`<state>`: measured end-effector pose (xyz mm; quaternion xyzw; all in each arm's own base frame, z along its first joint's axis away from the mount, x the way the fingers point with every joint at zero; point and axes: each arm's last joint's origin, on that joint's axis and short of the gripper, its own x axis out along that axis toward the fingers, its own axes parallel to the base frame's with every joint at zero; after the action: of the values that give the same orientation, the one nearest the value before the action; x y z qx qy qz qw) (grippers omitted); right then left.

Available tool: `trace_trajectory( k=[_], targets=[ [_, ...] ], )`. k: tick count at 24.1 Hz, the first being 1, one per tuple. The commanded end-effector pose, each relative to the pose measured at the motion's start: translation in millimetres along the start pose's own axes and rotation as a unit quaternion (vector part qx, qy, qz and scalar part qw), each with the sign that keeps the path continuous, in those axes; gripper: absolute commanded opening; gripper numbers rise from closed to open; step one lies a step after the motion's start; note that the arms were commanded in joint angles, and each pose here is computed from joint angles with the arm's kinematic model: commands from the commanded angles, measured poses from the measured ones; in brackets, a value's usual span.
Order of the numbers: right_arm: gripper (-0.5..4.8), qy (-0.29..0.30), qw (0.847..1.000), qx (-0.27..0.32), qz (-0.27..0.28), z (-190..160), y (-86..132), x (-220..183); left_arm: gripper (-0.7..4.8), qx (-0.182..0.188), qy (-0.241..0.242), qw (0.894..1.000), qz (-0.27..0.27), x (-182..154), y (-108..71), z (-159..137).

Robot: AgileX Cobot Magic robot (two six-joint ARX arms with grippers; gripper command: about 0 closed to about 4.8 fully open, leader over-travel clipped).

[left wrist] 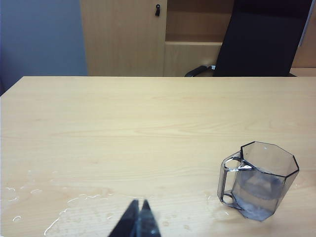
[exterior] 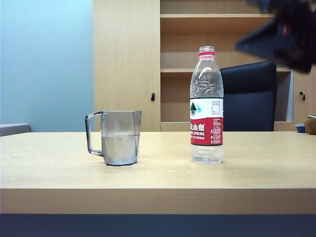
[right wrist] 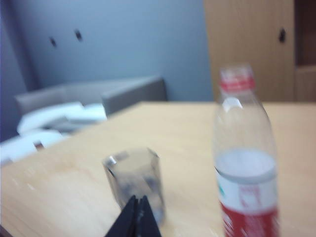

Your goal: Pick up the mineral water bottle on the table and pour water into the mug until it's half full.

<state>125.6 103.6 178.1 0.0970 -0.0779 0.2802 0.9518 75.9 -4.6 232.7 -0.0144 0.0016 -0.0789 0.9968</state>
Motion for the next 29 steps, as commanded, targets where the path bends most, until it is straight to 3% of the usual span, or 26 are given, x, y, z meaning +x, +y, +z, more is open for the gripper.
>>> trace_trajectory(
  k=[1, 7, 10, 17, 21, 24, 29],
  targets=[
    [-0.06, -0.034, 0.999, 0.011, 0.023, 10, 7, -4, -0.02, -0.003, -0.021, 1.0, -0.002, -2, -0.4, -3],
    [-0.06, -0.081, 0.995, 0.029, 0.058, 25, 16, -13, -0.02, 0.003, -0.032, 0.999, 0.001, 4, 1.1, -14],
    [-0.06, -0.1, 0.993, 0.033, 0.059, 31, 16, -15, -0.02, 0.0, -0.043, 0.999, 0.001, 13, 3.2, -33],
    [-0.05, -0.11, 0.991, 0.036, 0.066, 34, 17, -18, -0.02, 0.0, 0.005, 1.0, 0.0, 21, 5.3, -68],
    [-0.05, -0.073, 0.995, 0.029, 0.064, 27, 17, -16, -0.02, 0.006, 0.008, 1.0, -0.002, 21, 5.2, -68],
    [-0.05, -0.013, 0.998, 0.016, 0.058, 15, 16, -15, -0.02, 0.005, 0.014, 1.0, 0.002, 21, 5.5, -70],
    [-0.05, 0.092, 0.995, -0.007, 0.047, -6, 14, -16, -0.02, -0.002, 0.042, 0.997, 0.058, 20, 8.7, -75]
  ],
)
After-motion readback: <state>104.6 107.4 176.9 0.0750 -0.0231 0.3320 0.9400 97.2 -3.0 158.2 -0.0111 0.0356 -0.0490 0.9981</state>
